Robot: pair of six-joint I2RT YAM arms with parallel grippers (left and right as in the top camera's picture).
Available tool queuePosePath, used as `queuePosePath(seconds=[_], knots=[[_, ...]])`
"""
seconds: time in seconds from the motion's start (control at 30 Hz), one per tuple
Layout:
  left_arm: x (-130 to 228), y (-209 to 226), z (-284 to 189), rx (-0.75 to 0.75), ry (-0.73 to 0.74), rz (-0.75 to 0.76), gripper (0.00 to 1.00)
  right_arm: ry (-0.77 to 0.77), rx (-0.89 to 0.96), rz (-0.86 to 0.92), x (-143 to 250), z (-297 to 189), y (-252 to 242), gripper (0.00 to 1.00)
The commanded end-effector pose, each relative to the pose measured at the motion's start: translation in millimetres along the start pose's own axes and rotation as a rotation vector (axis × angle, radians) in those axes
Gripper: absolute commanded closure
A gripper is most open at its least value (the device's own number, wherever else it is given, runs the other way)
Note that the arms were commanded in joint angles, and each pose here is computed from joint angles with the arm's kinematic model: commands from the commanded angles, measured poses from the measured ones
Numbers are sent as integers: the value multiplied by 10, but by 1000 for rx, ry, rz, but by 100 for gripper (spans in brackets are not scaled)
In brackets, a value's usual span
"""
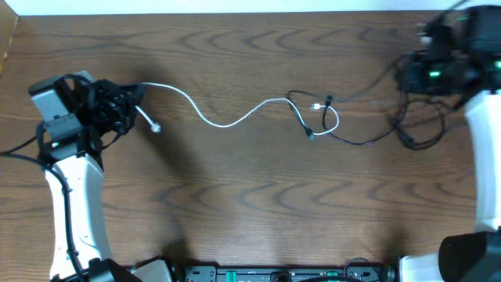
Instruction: Untangle cables
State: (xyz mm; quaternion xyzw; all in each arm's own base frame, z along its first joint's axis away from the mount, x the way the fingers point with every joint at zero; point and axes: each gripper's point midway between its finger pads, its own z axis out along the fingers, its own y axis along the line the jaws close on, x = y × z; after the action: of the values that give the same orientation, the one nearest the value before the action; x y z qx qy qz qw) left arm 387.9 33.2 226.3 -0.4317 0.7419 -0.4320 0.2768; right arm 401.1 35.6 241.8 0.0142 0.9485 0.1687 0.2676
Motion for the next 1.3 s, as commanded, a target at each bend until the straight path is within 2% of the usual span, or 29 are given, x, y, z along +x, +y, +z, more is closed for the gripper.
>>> queuePosePath(seconds=[0.0,0.23,0.43,0.53,0.7,0.8,0.83,0.9,1.27], knots=[[146,-57,48,11,44,42,92,28,-200,-180,165,201,711,99],[171,-64,63,11,49,66,93,49,-399,-427,526,308,1844,99],[163,-59,63,8,44,88,92,55,-466,-487,733,288,2313,99],[164,-59,63,9,45,87,92,55,-369,-439,694,356,2157,99],[166,-60,64,9,45,91,92,72,-42,-380,637,476,1513,99],[172,-64,63,11,49,91,92,105,21,-360,688,514,1313,99],[178,-67,63,13,52,90,92,114,25,-360,706,527,1277,94],[190,-74,62,18,59,90,92,122,41,-369,727,551,1222,1],[593,-226,151,73,207,124,92,-69,244,-377,237,504,948,1]])
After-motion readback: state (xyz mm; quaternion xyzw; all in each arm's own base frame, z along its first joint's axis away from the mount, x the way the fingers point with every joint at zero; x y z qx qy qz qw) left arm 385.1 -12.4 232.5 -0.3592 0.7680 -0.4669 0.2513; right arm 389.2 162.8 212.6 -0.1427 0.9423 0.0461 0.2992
